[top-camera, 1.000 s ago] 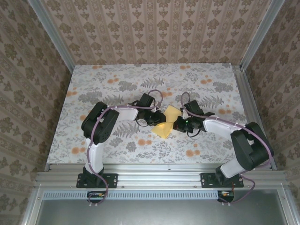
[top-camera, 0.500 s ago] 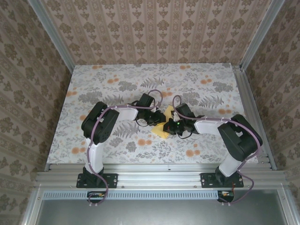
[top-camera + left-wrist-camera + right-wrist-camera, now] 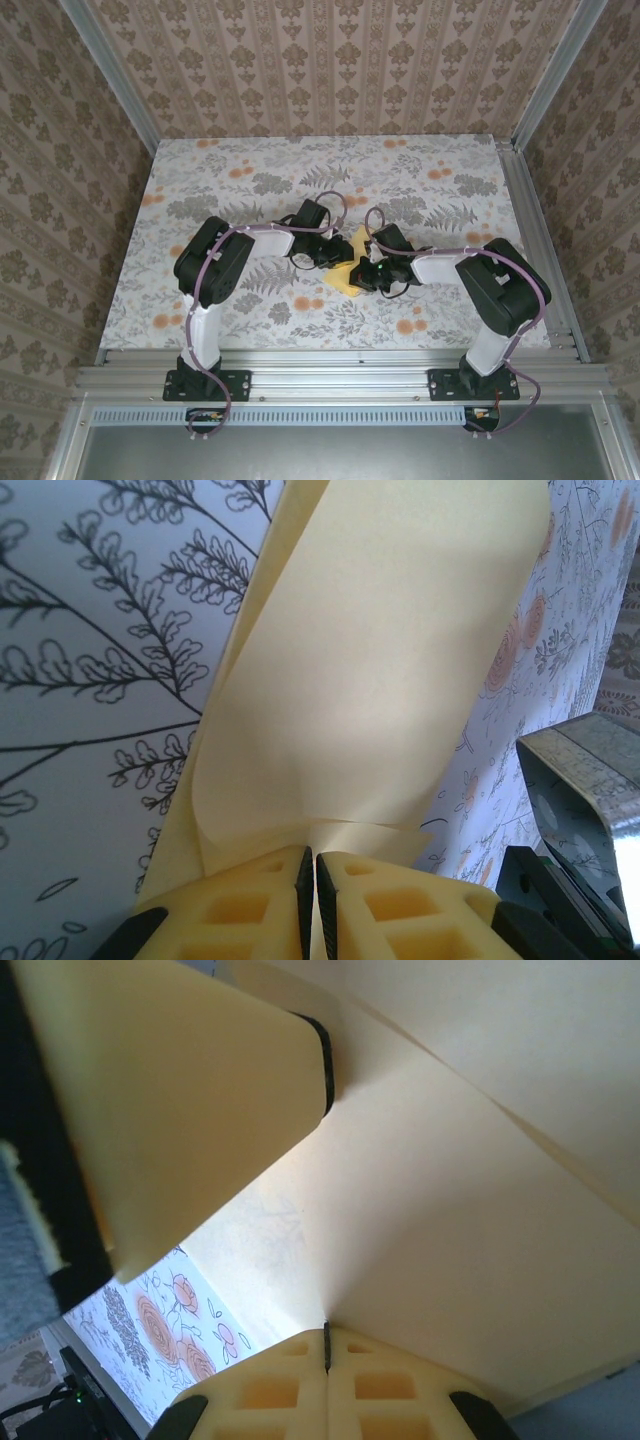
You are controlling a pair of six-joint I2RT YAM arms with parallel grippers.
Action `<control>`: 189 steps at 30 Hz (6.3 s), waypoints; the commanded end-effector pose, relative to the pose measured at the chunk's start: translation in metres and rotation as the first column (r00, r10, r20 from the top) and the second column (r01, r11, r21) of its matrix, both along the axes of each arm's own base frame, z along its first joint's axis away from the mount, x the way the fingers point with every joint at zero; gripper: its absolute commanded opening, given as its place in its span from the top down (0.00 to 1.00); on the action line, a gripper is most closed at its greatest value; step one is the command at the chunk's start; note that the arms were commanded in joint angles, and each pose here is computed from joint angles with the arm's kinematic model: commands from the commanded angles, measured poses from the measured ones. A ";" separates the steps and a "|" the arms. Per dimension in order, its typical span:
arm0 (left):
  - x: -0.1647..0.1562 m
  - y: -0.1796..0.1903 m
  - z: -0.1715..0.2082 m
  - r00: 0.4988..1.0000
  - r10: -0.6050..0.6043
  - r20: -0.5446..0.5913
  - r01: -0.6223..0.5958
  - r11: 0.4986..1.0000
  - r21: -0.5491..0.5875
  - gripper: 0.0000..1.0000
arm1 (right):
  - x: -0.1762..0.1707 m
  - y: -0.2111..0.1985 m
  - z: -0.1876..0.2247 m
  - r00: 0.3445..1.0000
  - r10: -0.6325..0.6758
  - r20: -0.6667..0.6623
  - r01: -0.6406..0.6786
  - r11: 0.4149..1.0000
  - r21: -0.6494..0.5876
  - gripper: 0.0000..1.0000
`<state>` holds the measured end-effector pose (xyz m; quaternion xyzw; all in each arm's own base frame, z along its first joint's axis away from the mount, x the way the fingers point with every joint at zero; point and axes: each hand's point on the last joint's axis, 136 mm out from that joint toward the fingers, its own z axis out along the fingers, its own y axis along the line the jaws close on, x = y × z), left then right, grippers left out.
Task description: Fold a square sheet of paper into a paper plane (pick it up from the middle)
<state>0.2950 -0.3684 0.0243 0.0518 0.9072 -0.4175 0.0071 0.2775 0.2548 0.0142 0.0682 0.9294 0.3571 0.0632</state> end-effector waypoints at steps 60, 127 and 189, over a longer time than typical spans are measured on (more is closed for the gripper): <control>-0.024 0.013 -0.024 0.997 -0.065 -0.041 0.069 0.993 0.100 0.79 | -0.009 -0.002 0.021 0.999 0.037 0.017 -0.037 0.999 0.031 0.90; 0.047 0.024 -0.001 0.998 -0.057 0.039 0.053 0.994 0.091 0.64 | -0.057 -0.030 -0.031 0.991 0.068 -0.117 -0.080 0.992 -0.101 0.96; -0.045 0.009 -0.016 0.991 -0.131 0.014 0.128 0.984 0.124 0.76 | 0.023 -0.083 -0.015 0.976 -0.215 0.043 0.219 0.959 -0.181 0.95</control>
